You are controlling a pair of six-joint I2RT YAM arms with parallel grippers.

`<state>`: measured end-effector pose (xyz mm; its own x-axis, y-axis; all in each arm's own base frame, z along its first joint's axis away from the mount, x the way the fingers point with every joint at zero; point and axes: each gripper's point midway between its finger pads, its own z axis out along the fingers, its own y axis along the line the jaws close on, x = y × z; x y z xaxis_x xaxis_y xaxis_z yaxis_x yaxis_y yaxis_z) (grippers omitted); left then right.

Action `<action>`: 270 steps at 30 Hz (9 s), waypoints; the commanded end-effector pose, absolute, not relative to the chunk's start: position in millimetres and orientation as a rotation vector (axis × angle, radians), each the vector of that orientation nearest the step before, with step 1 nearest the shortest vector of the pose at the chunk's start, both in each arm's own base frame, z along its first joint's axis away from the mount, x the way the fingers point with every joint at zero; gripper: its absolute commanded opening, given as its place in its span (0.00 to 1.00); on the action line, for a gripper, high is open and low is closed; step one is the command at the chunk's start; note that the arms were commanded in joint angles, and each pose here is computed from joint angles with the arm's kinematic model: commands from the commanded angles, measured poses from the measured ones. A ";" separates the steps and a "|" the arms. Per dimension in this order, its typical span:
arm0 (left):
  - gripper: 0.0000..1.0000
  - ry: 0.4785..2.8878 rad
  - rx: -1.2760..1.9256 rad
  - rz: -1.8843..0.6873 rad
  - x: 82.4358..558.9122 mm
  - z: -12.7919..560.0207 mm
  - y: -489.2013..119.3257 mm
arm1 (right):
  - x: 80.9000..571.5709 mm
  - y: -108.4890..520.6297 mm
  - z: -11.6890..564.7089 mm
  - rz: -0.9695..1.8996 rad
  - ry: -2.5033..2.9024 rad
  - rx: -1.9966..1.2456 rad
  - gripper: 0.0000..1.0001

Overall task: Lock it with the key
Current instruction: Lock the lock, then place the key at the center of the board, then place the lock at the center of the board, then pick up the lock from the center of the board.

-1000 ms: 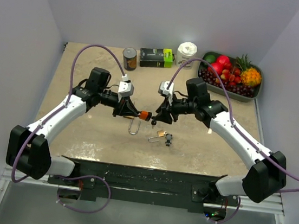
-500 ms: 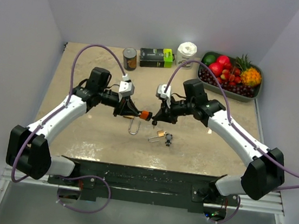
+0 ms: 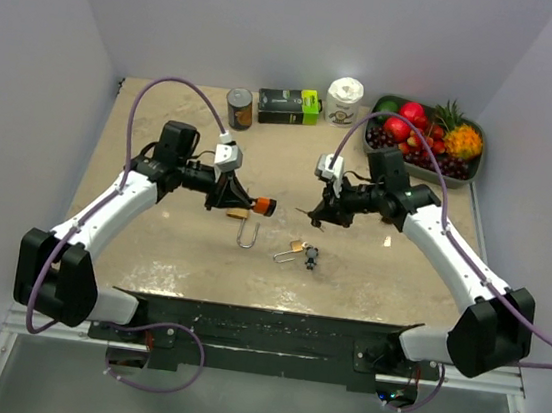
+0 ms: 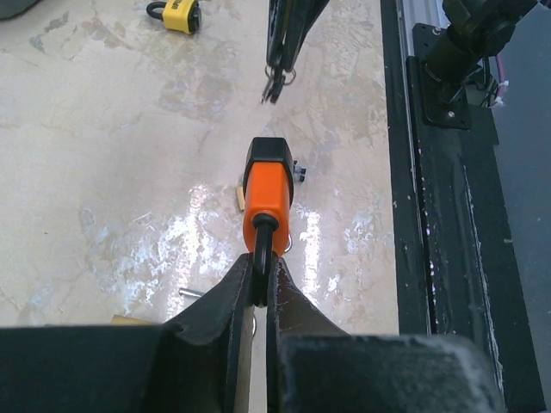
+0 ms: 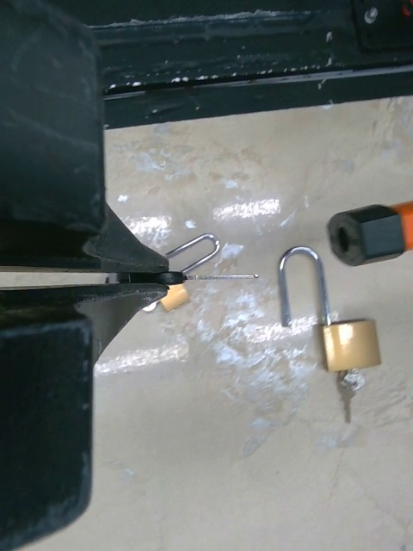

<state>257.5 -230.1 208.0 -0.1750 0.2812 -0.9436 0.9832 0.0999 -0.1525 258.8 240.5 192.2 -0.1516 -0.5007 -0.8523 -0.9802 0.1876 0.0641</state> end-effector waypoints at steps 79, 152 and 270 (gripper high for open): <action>0.00 1.952 0.872 -1.418 274.4 204.5 -269.2 | 337.7 243.4 253.3 0.372 1.493 -1.241 0.92; 0.99 1.664 0.200 -0.604 381.4 282.0 -143.7 | 380.1 178.4 123.6 0.247 2.233 -0.261 0.00; 0.97 1.905 0.506 -0.879 326.8 198.0 -176.4 | 271.9 250.0 13.2 0.497 1.608 -2.085 0.26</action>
